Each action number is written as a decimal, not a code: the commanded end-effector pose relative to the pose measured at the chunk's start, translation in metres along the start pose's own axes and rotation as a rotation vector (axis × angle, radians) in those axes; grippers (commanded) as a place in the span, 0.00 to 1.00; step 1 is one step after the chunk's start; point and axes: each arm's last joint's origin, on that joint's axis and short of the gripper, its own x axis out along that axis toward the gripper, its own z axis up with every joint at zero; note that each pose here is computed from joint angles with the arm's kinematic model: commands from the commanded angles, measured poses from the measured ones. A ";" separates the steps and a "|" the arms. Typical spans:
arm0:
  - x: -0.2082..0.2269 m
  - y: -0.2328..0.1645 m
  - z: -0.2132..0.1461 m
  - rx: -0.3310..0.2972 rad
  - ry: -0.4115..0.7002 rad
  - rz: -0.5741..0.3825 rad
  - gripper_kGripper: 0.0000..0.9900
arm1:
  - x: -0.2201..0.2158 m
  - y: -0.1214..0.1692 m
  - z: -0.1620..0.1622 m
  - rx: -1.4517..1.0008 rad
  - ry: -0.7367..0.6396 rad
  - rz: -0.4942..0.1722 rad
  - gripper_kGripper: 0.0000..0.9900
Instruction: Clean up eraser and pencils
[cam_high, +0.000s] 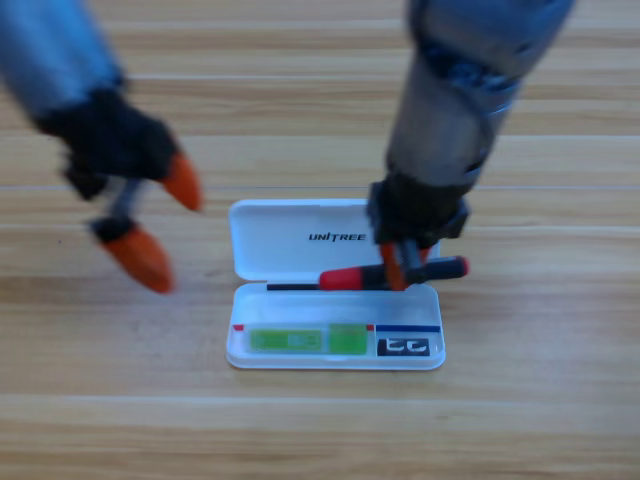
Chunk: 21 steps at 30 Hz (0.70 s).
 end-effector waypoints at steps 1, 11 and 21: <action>-0.033 0.002 -0.079 -0.120 -0.045 0.044 1.00 | 0.059 -0.003 0.031 -0.034 0.085 0.049 0.00; -0.030 -0.003 -0.131 -0.159 -0.047 0.019 1.00 | 0.090 -0.022 0.035 -0.017 0.120 0.032 0.00; -0.026 -0.004 -0.134 -0.157 -0.057 0.005 1.00 | 0.093 -0.031 0.034 0.004 0.117 0.012 0.00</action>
